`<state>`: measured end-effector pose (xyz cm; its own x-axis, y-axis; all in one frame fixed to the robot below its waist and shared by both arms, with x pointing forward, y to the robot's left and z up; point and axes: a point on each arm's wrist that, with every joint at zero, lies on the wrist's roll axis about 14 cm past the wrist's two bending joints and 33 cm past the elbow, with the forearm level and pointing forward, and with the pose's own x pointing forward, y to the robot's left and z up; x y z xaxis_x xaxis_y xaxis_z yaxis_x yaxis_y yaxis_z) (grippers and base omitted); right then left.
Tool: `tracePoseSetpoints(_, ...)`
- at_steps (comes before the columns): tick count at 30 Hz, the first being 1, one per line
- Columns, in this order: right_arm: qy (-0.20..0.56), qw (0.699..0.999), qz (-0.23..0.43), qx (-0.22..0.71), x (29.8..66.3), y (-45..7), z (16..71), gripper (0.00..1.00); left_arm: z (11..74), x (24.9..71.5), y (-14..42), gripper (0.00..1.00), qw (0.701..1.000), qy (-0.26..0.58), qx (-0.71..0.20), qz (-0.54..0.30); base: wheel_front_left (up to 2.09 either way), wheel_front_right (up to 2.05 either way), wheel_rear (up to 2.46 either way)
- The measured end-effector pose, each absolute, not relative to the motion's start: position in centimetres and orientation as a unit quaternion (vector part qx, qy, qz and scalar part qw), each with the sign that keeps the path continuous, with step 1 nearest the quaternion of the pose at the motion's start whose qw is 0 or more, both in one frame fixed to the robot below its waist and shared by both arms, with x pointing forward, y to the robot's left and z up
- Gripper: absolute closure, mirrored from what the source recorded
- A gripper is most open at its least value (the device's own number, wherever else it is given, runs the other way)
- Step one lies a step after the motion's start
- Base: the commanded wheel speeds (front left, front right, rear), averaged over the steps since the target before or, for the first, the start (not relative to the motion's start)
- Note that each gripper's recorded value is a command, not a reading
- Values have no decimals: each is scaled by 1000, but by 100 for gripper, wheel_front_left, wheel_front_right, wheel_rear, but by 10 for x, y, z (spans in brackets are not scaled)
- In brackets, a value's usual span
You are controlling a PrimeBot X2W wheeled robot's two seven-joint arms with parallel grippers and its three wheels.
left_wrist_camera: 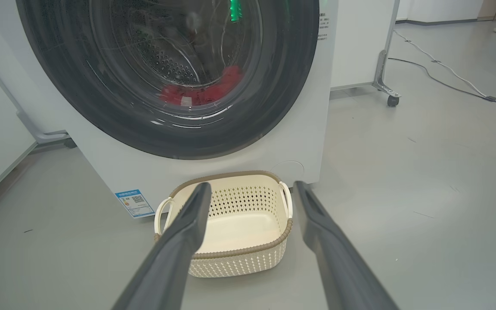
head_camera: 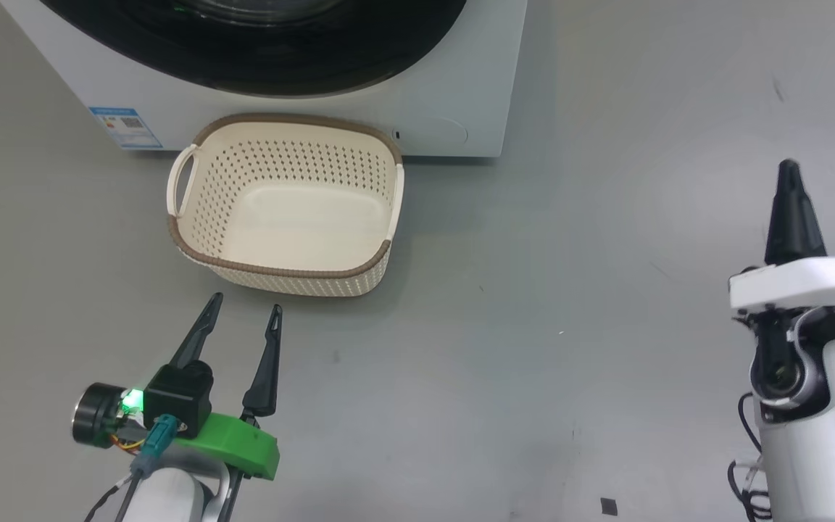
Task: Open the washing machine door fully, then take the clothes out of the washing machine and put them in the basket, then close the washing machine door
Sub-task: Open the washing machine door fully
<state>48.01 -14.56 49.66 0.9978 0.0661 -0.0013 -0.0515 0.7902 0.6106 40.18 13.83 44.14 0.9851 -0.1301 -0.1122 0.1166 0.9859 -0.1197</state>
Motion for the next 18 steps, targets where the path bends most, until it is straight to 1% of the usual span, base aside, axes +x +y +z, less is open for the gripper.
tracePoseSetpoints(2,8,932,31,362,493,-146,501,100,439,405,137,0,994,62,-58,-65,0,0,0)
tracePoseSetpoints(9,9,901,44,432,539,-140,513,100,433,417,139,0,993,68,-76,-60,0,0,0)
tracePoseSetpoints(12,17,895,47,443,550,-138,512,100,433,421,138,0,993,67,-82,-60,0,0,0)
tracePoseSetpoints(18,42,881,90,462,587,-114,521,100,429,428,147,0,992,71,-92,-47,0,0,0)
